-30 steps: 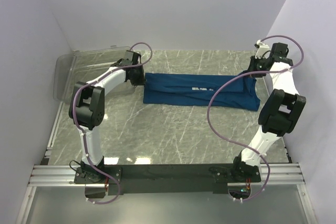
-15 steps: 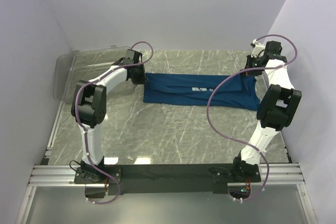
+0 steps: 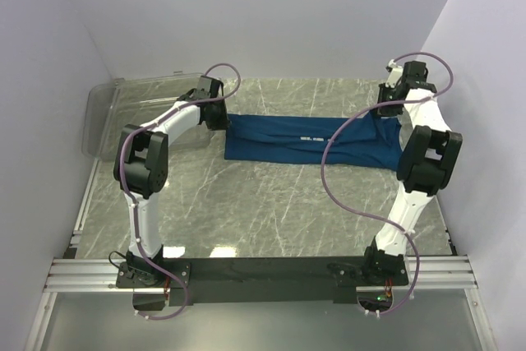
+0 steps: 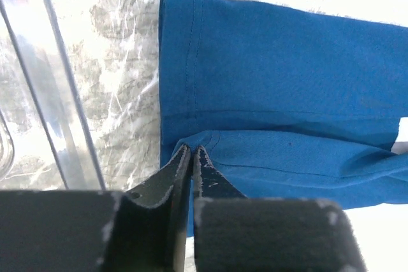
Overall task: Fold and stack the t-shirts
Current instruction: Fold the tshirt
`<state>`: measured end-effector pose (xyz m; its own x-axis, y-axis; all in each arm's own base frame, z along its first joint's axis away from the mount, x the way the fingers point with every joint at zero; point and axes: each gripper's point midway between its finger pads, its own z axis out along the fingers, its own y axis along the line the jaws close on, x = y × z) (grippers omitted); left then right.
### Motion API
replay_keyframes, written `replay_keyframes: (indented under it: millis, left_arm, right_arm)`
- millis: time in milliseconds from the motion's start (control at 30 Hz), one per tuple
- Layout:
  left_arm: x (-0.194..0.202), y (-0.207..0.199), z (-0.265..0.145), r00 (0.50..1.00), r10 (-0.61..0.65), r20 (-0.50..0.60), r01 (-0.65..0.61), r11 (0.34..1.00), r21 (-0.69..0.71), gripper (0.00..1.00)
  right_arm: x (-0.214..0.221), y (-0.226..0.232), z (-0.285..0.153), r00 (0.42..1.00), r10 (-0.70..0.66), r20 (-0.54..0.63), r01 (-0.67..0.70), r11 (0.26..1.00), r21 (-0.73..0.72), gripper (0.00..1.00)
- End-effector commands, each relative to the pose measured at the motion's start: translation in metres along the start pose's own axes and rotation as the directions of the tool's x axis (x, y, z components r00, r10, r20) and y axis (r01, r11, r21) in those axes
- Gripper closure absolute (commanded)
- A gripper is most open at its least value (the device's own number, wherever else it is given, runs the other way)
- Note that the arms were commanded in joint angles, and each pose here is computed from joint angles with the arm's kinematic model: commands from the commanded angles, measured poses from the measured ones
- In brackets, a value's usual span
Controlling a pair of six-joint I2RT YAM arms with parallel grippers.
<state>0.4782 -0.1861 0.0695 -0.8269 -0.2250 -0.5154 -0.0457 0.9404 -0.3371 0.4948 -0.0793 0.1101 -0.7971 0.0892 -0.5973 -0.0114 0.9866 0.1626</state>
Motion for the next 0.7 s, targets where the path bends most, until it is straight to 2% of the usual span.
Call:
replay_keyframes:
  millis: [0,100,133,200,367,400,433,500,633,667]
  left_arm:
    - [-0.021,0.007,-0.006,0.999,0.012,0.052,-0.01,0.999,-0.039,0.79]
    - [-0.033,-0.002,-0.015,0.996,0.011,0.086,-0.01,1.0,-0.01,0.61]
    - [-0.038,-0.006,-0.02,0.995,0.01,0.1,-0.01,1.0,0.0,0.59]
    - [-0.047,-0.014,-0.028,0.993,0.012,0.121,-0.016,0.999,0.029,0.53]
    - [-0.068,-0.037,-0.058,0.979,0.027,0.202,-0.052,0.992,0.118,0.46]
    - [-0.068,-0.038,-0.062,0.977,0.03,0.21,-0.058,0.99,0.127,0.45]
    - [-0.071,-0.044,-0.072,0.973,0.04,0.225,-0.076,0.985,0.152,0.43]
    - [-0.072,-0.049,-0.08,0.969,0.049,0.241,-0.094,0.979,0.179,0.41]
    - [-0.064,-0.066,-0.102,0.963,0.06,0.261,-0.135,0.95,0.281,0.4]
    - [-0.052,-0.069,-0.1,0.971,0.065,0.231,-0.138,0.939,0.315,0.4]
  right_arm:
    - [-0.028,0.004,0.005,0.998,0.021,0.057,-0.026,0.996,0.08,0.72]
    - [-0.044,-0.001,0.002,0.993,0.069,0.098,-0.081,0.989,0.127,0.56]
    - [-0.046,-0.002,0.0,0.992,0.077,0.099,-0.09,0.986,0.138,0.54]
    - [-0.056,-0.006,-0.005,0.99,0.078,0.119,-0.096,0.983,0.159,0.42]
    - [-0.047,-0.007,-0.016,0.995,0.043,0.086,-0.056,0.985,0.16,0.39]
    - [-0.045,-0.002,-0.025,0.997,-0.039,0.069,0.03,0.991,0.129,0.4]
    - [-0.029,0.017,-0.031,0.997,-0.082,0.017,0.081,0.997,0.019,0.4]
    - [-0.002,0.029,-0.047,0.976,-0.216,-0.02,0.214,0.973,-0.083,0.4]
    - [0.047,0.028,-0.05,0.972,-0.206,-0.115,0.194,0.976,-0.102,0.42]
    - [0.059,0.027,-0.047,0.972,-0.183,-0.145,0.168,0.98,-0.109,0.42]
